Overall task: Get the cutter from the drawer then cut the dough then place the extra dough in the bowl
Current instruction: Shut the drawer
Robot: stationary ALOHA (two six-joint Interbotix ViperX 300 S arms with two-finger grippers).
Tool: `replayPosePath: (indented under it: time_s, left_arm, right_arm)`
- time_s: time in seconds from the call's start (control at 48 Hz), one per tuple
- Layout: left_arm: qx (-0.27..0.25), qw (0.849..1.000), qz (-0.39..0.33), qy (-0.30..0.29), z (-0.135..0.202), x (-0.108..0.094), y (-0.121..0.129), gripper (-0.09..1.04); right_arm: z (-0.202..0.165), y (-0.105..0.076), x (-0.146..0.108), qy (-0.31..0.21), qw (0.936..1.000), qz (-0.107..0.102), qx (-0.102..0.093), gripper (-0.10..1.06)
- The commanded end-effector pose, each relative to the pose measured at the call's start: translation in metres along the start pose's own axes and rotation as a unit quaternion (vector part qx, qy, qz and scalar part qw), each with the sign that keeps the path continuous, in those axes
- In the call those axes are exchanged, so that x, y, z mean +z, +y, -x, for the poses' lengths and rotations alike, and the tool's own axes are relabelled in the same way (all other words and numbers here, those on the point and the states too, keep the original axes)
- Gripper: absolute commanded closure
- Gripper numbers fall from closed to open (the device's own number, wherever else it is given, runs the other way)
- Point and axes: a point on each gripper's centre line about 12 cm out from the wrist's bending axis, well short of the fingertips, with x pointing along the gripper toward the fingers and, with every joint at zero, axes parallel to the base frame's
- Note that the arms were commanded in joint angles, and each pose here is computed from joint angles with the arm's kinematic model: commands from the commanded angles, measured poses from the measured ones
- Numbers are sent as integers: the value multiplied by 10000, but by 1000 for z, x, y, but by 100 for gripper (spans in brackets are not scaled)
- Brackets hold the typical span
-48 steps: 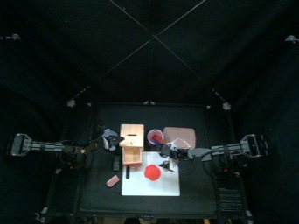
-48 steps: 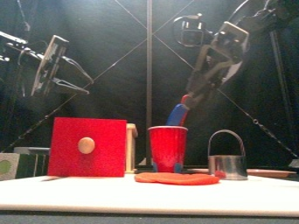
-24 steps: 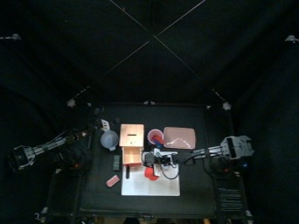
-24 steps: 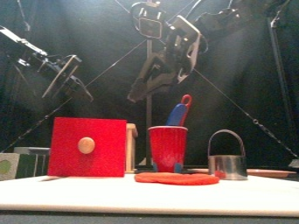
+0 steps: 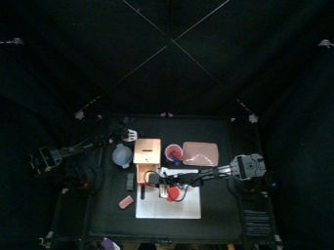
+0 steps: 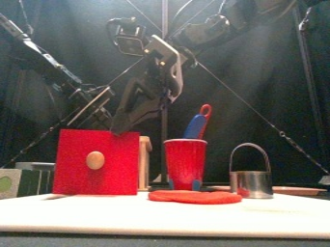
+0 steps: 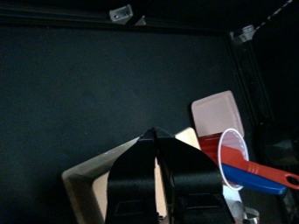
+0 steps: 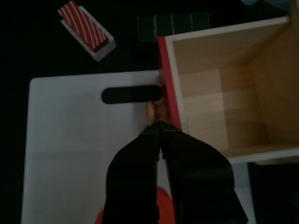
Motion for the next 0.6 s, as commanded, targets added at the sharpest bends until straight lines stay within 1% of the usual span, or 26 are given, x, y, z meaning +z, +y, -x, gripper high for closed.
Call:
replayPosePath:
  time_s: [0.021, 0.125, 0.292, 0.604]
  left_arm:
    - [-19, 10000, -14, 88, -11, 8, -7, 63]
    - [32, 9997, -44, 244, -17, 6, -6, 63]
    - [73, 9994, -90, 335, -20, 4, -4, 63]
    - [137, 9988, -100, 464, -20, -3, 1, 63]
  right_arm:
    - [6, 3, 22, -124, 9999, 2, -22, 62]
    - [0, 7, 26, -91, 9999, 34, -28, 62]
    - [-3, 11, 33, -86, 9999, 106, -44, 62]
    - [-16, 7, 32, 158, 9996, 166, -186, 62]
